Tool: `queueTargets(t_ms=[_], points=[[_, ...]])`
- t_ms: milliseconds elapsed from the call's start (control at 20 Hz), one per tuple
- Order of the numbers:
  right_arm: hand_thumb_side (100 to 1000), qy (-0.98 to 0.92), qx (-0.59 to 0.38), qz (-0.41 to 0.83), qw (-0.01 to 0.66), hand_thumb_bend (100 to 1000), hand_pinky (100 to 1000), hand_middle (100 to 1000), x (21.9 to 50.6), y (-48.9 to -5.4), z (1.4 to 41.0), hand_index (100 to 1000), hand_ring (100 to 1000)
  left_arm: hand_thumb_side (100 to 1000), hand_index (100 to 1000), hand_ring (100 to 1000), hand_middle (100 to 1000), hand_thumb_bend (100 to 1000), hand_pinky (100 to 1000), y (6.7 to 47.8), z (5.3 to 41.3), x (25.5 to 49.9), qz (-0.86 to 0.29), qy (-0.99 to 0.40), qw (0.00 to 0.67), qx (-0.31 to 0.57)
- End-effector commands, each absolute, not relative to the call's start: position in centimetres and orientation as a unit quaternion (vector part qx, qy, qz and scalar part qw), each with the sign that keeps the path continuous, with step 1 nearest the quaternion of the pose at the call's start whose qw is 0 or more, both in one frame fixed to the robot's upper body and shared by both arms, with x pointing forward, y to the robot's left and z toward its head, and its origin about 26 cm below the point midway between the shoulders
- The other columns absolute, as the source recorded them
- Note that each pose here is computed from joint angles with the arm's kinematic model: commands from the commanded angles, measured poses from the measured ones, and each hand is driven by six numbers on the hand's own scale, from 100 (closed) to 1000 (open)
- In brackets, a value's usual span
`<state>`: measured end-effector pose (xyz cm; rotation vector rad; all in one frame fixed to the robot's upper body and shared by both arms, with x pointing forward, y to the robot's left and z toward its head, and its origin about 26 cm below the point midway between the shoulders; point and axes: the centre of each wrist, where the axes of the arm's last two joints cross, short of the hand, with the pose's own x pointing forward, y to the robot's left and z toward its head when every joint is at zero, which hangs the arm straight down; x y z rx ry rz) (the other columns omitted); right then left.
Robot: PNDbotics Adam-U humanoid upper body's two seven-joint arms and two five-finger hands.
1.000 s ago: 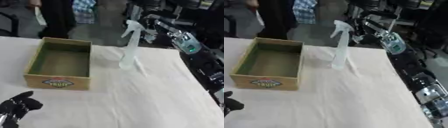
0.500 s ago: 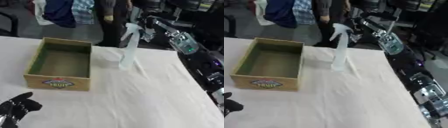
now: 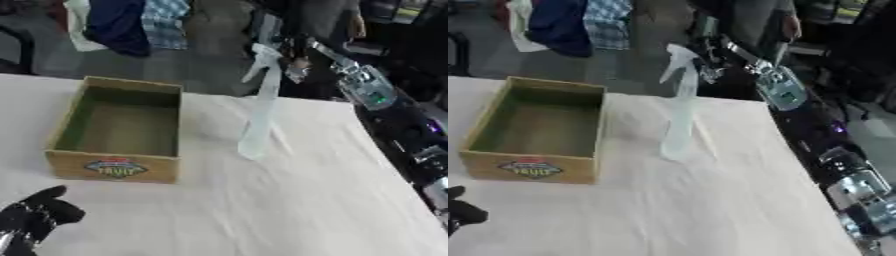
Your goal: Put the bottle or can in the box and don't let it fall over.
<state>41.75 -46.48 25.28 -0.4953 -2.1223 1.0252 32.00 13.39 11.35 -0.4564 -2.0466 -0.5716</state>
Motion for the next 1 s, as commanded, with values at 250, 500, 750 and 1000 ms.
queueTargets(t_ms=[250, 500, 750, 1000], points=[[427, -0.843, -0.206, 0.387, 0.311, 100, 667, 526, 40.8, -46.5, 28.7, 530, 923, 1000, 819, 638, 568, 138, 707, 13.2, 11.9, 32.1, -0.230, -0.838, 0.458, -0.187], [432, -0.857, -0.188, 0.386, 0.285, 100, 666, 520, 40.8, -45.1, 29.9, 526, 910, 1000, 819, 639, 568, 140, 707, 13.3, 11.5, 32.2, -0.231, -0.835, 0.465, -0.185], [433, -0.868, -0.163, 0.387, 0.264, 100, 664, 518, 41.2, -43.3, 30.6, 524, 902, 1000, 820, 639, 568, 141, 707, 12.7, 10.9, 32.5, -0.243, -0.825, 0.473, -0.191], [429, -0.877, -0.140, 0.391, 0.243, 100, 664, 517, 41.8, -41.5, 31.0, 523, 901, 1000, 821, 640, 568, 137, 707, 11.3, 10.5, 32.8, -0.283, -0.812, 0.468, -0.203]])
